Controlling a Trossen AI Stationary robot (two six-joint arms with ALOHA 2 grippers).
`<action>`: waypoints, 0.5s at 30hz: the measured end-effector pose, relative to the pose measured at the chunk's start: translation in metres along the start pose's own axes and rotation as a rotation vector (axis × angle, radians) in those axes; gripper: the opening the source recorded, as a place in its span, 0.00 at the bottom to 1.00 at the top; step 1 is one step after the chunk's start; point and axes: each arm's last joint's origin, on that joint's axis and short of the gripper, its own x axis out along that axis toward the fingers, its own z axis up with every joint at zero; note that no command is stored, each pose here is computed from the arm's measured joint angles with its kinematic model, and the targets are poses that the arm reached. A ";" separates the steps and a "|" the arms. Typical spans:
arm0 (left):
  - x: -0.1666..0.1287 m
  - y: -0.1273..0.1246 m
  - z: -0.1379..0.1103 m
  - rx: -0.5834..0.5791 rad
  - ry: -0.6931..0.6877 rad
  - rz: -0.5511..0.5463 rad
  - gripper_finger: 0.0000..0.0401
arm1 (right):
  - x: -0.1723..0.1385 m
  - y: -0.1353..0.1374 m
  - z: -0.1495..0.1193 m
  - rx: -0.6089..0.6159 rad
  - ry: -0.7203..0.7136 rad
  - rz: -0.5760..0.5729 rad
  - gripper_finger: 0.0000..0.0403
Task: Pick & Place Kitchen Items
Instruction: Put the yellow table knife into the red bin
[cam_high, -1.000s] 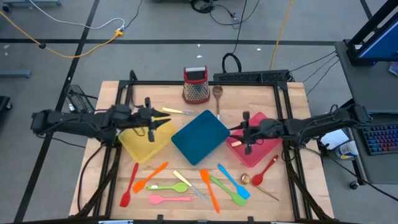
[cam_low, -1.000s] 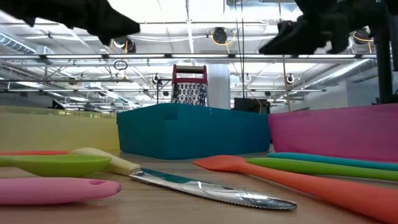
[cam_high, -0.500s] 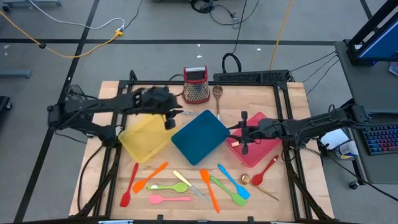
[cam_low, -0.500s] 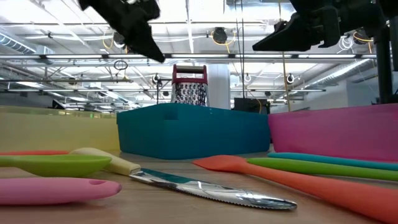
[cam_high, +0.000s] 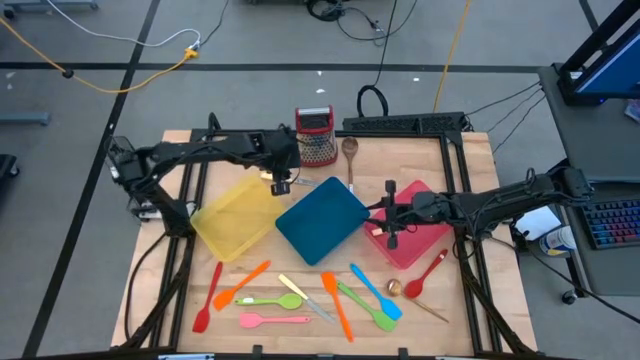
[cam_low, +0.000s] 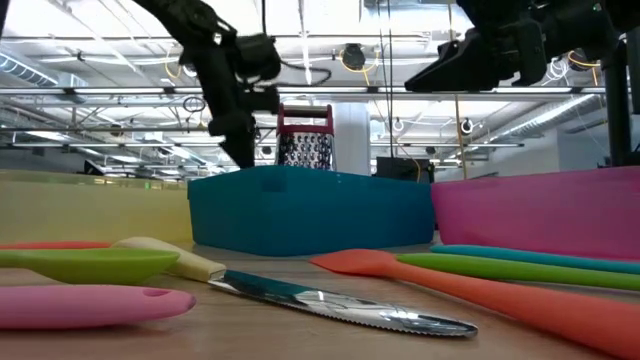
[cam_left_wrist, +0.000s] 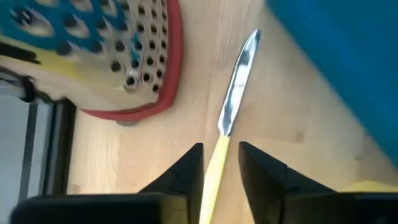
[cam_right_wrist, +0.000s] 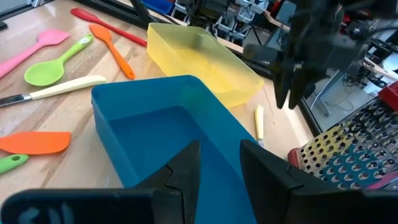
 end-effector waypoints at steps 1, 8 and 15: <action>0.005 0.002 -0.001 0.005 0.013 -0.002 0.31 | 0.000 0.000 0.000 0.000 0.000 0.001 0.26; 0.032 0.005 -0.006 0.042 0.088 -0.027 0.49 | 0.000 0.000 0.000 0.014 0.000 0.000 0.26; 0.055 0.003 -0.011 0.123 0.148 -0.060 0.51 | 0.000 0.000 0.000 0.016 0.000 0.000 0.26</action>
